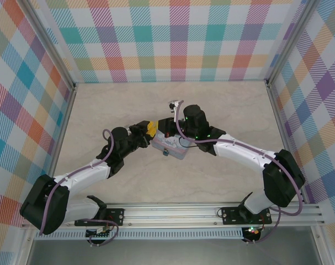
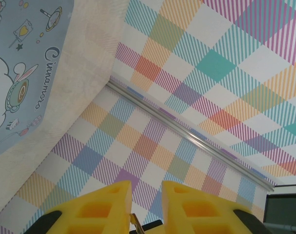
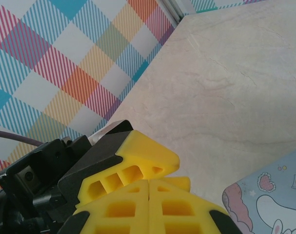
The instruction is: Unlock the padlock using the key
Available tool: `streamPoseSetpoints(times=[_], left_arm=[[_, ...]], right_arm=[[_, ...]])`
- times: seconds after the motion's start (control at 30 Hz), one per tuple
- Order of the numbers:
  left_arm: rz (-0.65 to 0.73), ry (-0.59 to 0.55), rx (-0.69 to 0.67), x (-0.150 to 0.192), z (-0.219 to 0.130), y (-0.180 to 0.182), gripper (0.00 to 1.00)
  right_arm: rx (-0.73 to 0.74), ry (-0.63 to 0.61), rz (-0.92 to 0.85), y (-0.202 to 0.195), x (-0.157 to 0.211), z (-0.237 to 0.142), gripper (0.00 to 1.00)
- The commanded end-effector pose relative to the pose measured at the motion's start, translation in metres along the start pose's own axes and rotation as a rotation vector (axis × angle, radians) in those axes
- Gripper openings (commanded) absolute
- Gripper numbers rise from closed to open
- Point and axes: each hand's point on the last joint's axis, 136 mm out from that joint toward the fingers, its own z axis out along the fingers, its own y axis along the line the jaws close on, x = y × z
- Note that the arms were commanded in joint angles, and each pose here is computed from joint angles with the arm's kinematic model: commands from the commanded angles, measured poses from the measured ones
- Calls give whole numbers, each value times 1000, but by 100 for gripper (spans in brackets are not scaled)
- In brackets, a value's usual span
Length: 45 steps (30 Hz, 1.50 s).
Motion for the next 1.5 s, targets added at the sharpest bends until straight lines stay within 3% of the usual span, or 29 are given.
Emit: streamPoseSetpoints(times=[0.0, 0.3, 0.5, 0.6, 0.73, 0.97, 1.3, 1.47], left_arm=[[-140, 22, 19, 5, -1, -2, 22], [-138, 23, 18, 6, -1, -2, 15], [-114, 31, 15, 8, -1, -2, 2], [-47, 29, -1, 9, -2, -1, 0], [209, 2, -26, 13, -6, -11, 0], [942, -79, -28, 32, -24, -61, 0], [1526, 165, 159, 109, -23, -85, 0], [1557, 189, 263, 129, -26, -102, 0]], right_arm=[[-32, -3, -5, 8, 1, -1, 0], [-35, 8, 6, 6, 4, 3, 0], [-27, 9, 6, 5, 4, 1, 0], [-24, 1, 3, 3, 0, -7, 7], [-45, -24, 6, 0, -8, -30, 24], [-128, -40, 14, 0, -11, -71, 52], [-425, -112, 21, 39, -29, -94, 66], [-492, -180, 3, 47, -40, -98, 66]])
